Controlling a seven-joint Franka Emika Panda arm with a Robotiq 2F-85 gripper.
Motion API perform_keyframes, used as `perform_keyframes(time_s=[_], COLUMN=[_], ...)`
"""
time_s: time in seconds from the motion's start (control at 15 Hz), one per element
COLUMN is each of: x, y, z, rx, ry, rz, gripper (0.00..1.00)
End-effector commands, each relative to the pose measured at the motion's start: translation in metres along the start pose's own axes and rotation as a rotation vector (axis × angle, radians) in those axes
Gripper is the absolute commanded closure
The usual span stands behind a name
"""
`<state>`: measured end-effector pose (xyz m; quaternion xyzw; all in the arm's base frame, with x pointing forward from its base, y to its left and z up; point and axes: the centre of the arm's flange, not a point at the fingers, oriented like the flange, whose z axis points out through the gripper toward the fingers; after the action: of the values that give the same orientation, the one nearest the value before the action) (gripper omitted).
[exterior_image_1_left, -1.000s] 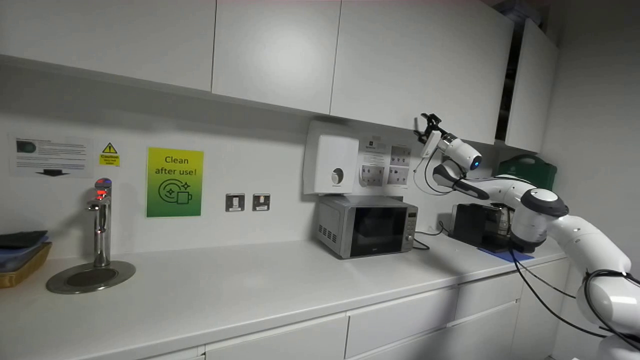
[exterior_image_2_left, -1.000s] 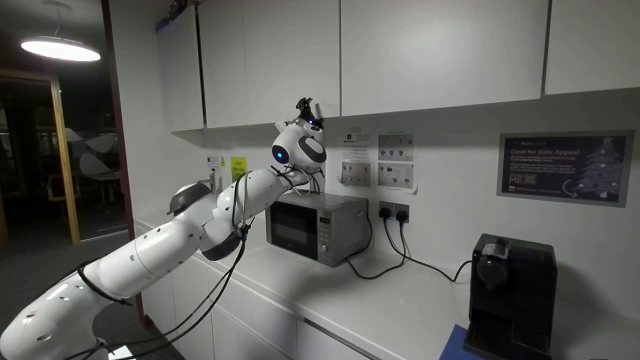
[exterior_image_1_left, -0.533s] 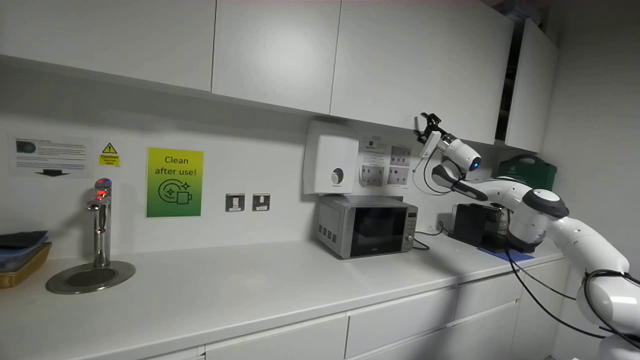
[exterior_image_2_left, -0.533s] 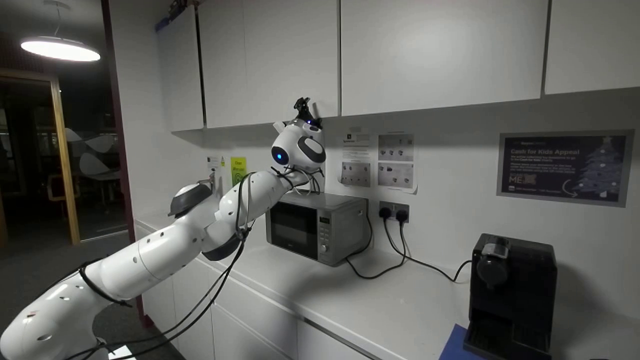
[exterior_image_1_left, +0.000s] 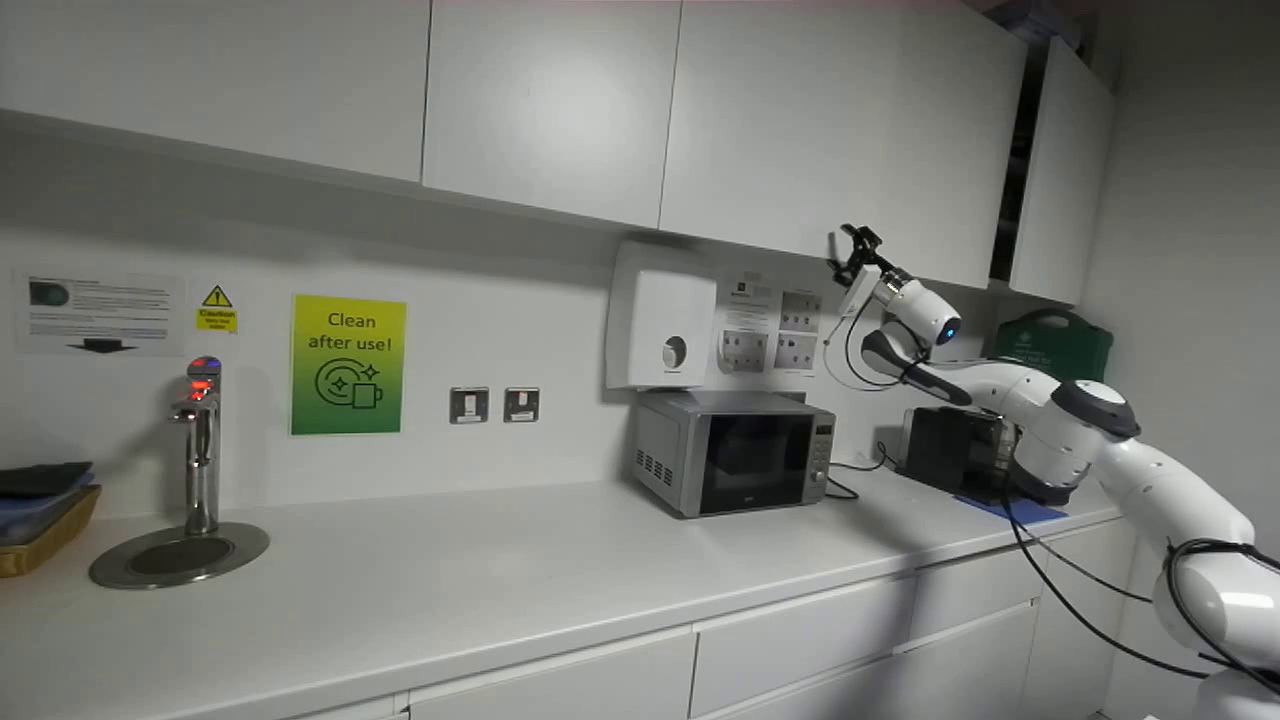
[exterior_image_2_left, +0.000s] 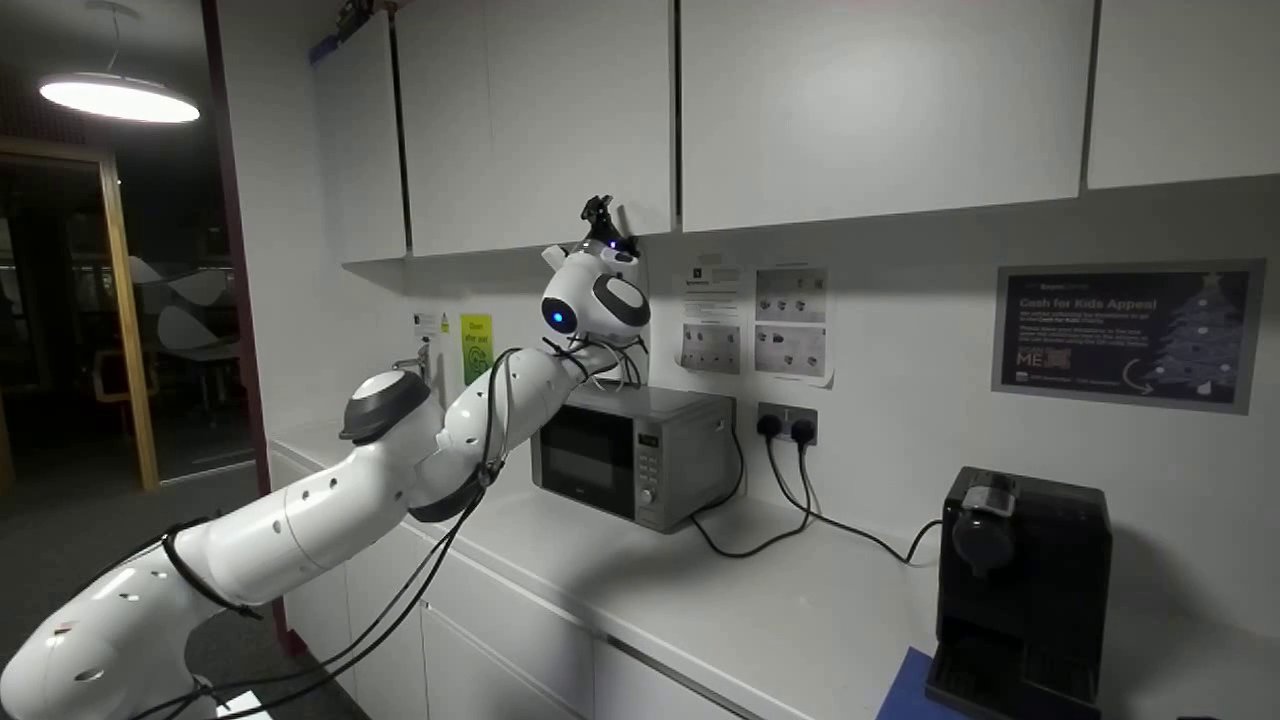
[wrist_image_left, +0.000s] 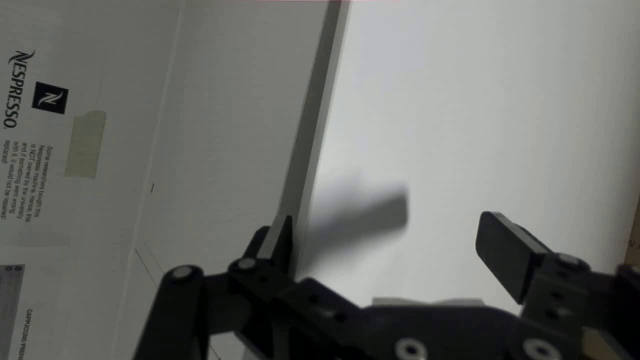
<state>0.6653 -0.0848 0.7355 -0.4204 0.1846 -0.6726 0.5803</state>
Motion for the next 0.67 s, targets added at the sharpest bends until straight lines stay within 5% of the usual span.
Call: perform_keyframes(time_s=[0.0,0.6], x=[-0.038,-0.062], y=[-0.059,-0.081], z=[-0.032,-0.035], rx=[0.113,0.168], ry=[-0.052,-0.112], rz=[-0.027,-0.047], gripper=[0.0,0.0])
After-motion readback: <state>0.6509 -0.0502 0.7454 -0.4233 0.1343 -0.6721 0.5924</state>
